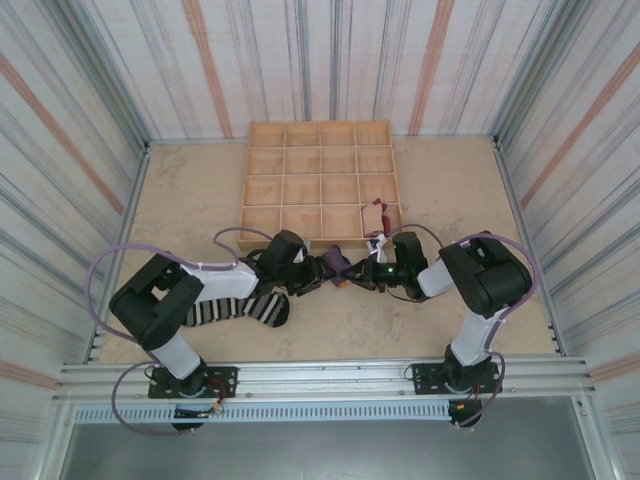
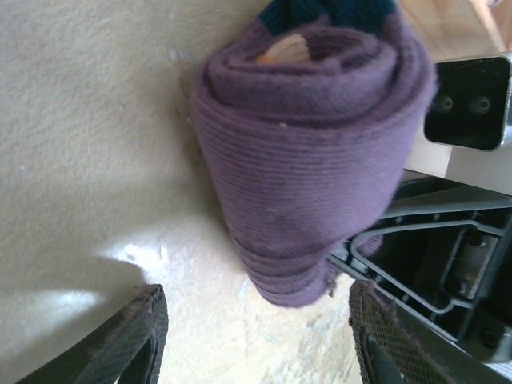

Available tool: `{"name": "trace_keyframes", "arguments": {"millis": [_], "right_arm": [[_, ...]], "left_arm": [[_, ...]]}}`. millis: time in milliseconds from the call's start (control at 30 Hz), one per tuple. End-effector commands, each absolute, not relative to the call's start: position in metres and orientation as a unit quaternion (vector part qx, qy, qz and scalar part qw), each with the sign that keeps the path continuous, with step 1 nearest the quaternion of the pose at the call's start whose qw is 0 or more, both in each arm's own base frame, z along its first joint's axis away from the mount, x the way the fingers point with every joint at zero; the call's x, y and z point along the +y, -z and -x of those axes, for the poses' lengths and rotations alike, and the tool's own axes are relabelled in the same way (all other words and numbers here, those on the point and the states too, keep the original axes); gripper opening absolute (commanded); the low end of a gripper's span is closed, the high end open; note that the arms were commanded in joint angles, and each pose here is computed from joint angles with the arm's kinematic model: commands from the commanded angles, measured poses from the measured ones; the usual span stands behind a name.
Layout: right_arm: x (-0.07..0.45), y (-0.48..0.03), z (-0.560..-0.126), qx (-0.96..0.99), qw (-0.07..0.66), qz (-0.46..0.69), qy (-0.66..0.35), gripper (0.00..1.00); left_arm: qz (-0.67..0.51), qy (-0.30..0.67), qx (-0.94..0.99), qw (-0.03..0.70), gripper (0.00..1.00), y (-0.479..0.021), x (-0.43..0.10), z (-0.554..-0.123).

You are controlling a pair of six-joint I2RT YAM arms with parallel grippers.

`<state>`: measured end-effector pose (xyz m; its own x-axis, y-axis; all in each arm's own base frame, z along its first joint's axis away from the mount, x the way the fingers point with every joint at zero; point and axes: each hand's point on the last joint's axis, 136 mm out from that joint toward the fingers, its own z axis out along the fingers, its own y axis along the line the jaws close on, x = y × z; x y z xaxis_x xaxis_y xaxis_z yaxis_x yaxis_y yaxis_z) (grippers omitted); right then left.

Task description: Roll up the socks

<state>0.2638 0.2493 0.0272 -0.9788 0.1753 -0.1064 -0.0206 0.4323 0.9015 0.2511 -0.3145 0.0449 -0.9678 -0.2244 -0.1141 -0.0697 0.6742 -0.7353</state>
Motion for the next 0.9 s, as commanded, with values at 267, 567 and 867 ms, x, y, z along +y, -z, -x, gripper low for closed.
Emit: {"name": "trace_keyframes", "arguments": {"millis": [267,567,867], "right_arm": [[0.219,0.02,-0.246,0.848,-0.04,-0.239,-0.472,0.0],[0.214,0.021,-0.249,0.829,-0.046,-0.278,-0.482,0.0],[0.202,-0.006,-0.247,0.875,0.004,-0.217,-0.432,0.42]], "left_arm": [[0.083,0.371,0.915,0.137,0.6,-0.039,-0.325,-0.287],[0.101,0.341,0.929,0.102,0.4,-0.014,-0.325,-0.286],[0.063,0.292,0.952,0.068,0.07,-0.004,-0.307,-0.267]]}}
